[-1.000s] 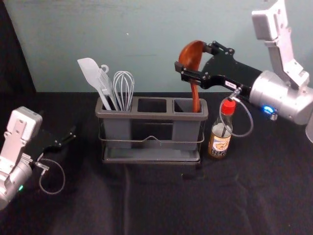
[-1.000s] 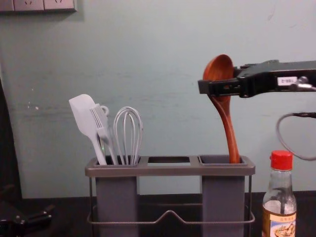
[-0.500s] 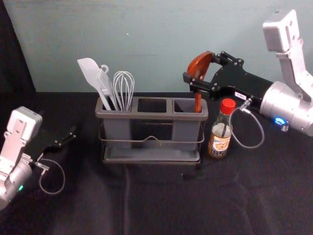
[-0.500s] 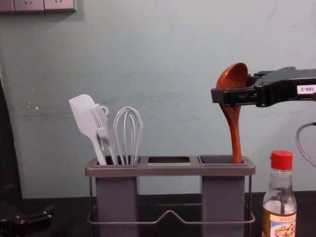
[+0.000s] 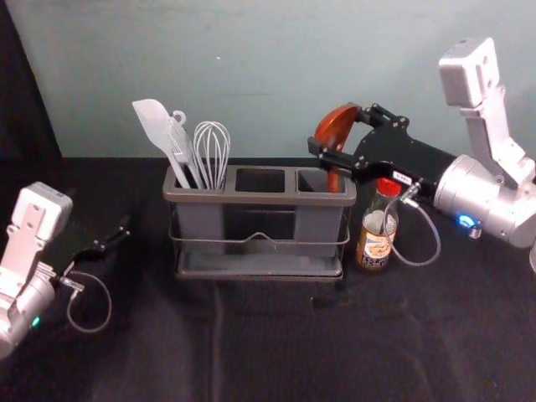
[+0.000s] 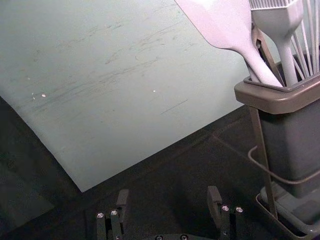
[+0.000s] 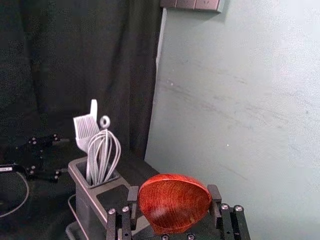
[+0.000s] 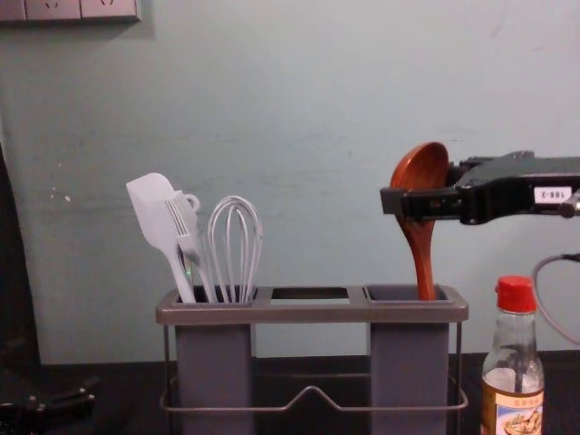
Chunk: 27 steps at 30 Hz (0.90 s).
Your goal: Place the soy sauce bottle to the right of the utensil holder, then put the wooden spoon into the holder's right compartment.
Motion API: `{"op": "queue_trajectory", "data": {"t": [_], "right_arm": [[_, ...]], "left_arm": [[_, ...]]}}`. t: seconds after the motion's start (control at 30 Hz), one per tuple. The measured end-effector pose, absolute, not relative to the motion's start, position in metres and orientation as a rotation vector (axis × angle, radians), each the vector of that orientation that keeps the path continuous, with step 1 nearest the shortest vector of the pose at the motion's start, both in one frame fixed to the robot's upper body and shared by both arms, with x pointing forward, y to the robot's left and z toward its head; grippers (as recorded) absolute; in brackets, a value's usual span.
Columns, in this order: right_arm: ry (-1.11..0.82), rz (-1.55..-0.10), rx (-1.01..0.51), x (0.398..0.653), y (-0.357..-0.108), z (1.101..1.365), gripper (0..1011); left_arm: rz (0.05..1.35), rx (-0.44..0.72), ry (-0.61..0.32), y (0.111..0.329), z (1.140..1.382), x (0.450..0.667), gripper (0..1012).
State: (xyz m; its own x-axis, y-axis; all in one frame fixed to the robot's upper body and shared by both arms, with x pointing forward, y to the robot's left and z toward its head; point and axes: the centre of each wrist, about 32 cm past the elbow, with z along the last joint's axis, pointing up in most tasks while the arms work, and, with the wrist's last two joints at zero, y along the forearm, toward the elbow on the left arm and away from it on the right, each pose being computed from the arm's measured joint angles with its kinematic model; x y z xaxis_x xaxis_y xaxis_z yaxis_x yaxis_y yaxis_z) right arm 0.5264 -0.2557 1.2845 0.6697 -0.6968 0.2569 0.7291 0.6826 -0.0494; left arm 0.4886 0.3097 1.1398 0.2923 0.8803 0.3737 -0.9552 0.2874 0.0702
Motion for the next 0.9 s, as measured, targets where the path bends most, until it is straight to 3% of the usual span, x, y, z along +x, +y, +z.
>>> {"op": "queue_trajectory", "data": {"t": [0.9], "right_arm": [[-0.183, -0.797, -0.191, 0.532, -0.253, 1.269, 838]], "left_arm": [[1.248, 0.304, -0.285, 0.31, 1.14, 0.489, 1012]]}}
